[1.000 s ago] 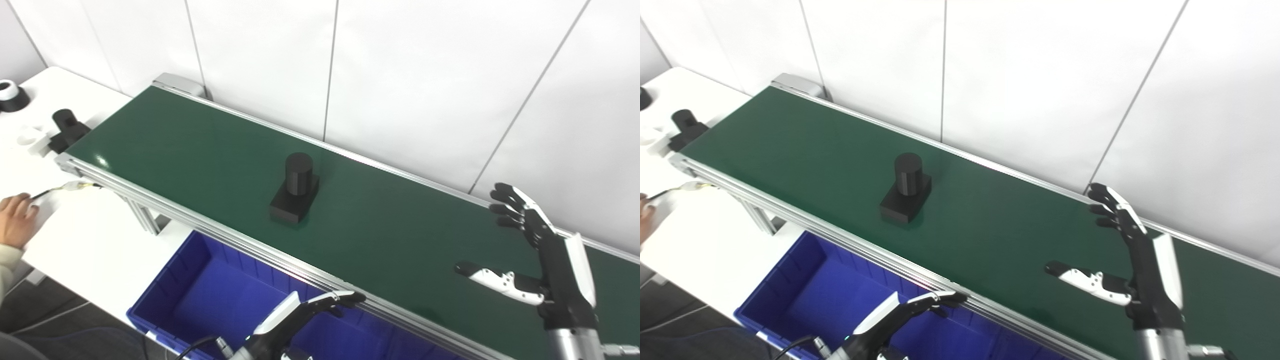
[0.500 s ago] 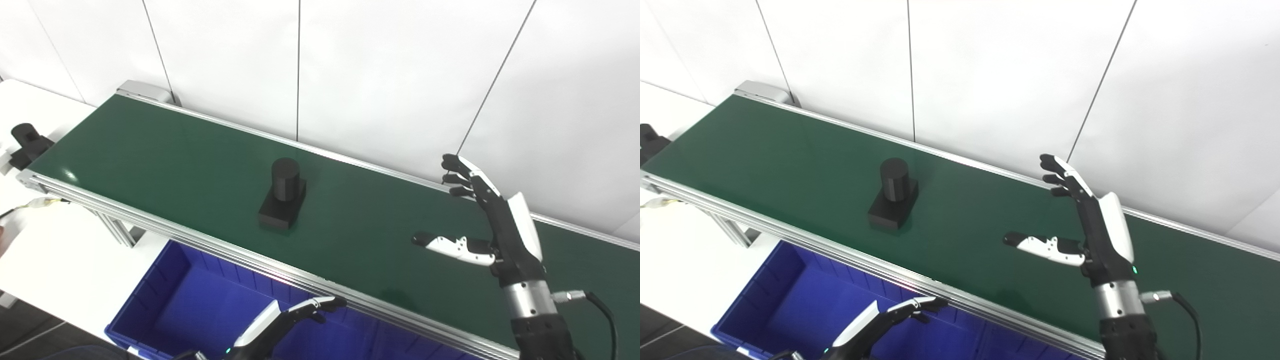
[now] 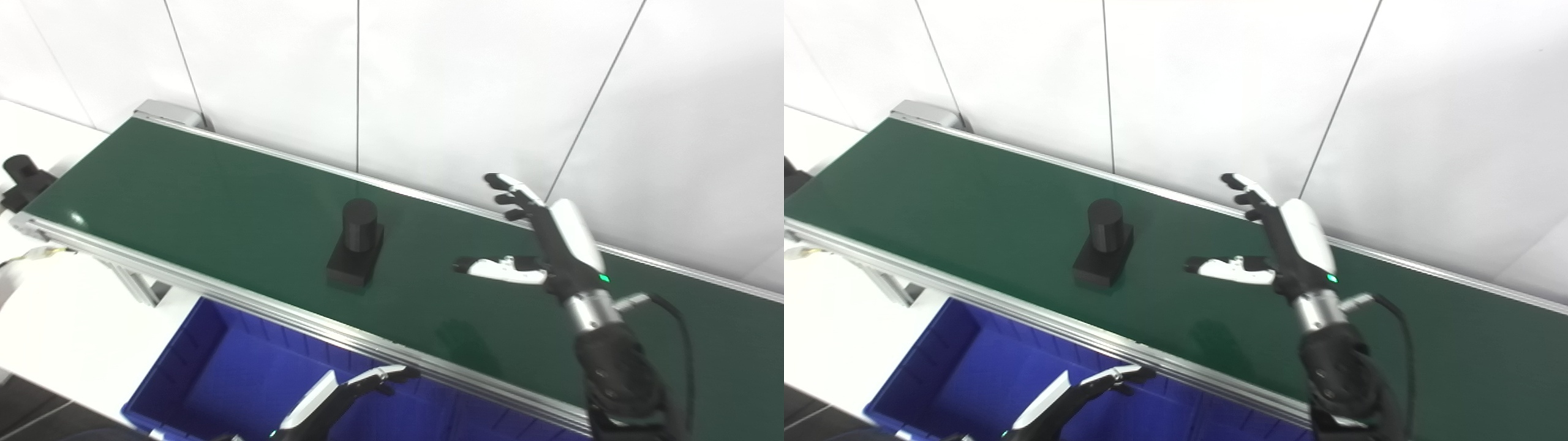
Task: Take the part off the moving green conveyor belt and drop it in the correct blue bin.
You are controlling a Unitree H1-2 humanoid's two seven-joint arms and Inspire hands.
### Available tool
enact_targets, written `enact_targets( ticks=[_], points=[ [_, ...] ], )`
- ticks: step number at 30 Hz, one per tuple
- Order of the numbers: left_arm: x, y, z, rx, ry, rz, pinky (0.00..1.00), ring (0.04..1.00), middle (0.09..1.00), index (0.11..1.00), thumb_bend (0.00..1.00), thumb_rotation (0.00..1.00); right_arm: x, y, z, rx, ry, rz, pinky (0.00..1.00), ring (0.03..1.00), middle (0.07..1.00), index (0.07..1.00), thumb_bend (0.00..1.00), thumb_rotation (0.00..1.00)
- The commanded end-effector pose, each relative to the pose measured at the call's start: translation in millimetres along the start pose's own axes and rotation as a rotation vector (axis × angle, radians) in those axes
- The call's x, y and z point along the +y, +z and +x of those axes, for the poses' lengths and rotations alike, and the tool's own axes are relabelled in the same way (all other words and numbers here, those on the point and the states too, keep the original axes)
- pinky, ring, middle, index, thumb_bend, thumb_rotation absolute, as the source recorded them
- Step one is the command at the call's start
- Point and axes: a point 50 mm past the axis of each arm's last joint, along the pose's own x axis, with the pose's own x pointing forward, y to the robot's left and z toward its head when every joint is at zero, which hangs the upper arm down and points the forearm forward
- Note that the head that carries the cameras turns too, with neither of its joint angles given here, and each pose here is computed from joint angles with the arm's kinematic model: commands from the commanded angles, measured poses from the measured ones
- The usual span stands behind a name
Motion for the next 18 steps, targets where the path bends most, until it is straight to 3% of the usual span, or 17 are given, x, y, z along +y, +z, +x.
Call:
enact_targets(
  ticks=[1, 13, 18],
  points=[
    [3, 6, 0, -0.039, 0.005, -0.006, 0.75, 0.838, 0.874, 0.844, 1.0, 0.48, -4, 19, 22, -0.042, -0.02, -0.015, 0.7, 0.802, 0.863, 0.865, 0.87, 0.48],
    [3, 5, 0, -0.042, -0.008, -0.002, 0.65, 0.801, 0.873, 0.856, 1.0, 0.48, 33, 24, 72, -0.02, 0.075, -0.054, 0.68, 0.797, 0.859, 0.863, 0.9, 0.48],
    [2, 6, 0, -0.046, -0.014, 0.006, 0.69, 0.819, 0.874, 0.853, 1.0, 0.49, 44, 25, 83, -0.002, 0.122, -0.096, 0.68, 0.798, 0.856, 0.864, 0.9, 0.51]
  ],
)
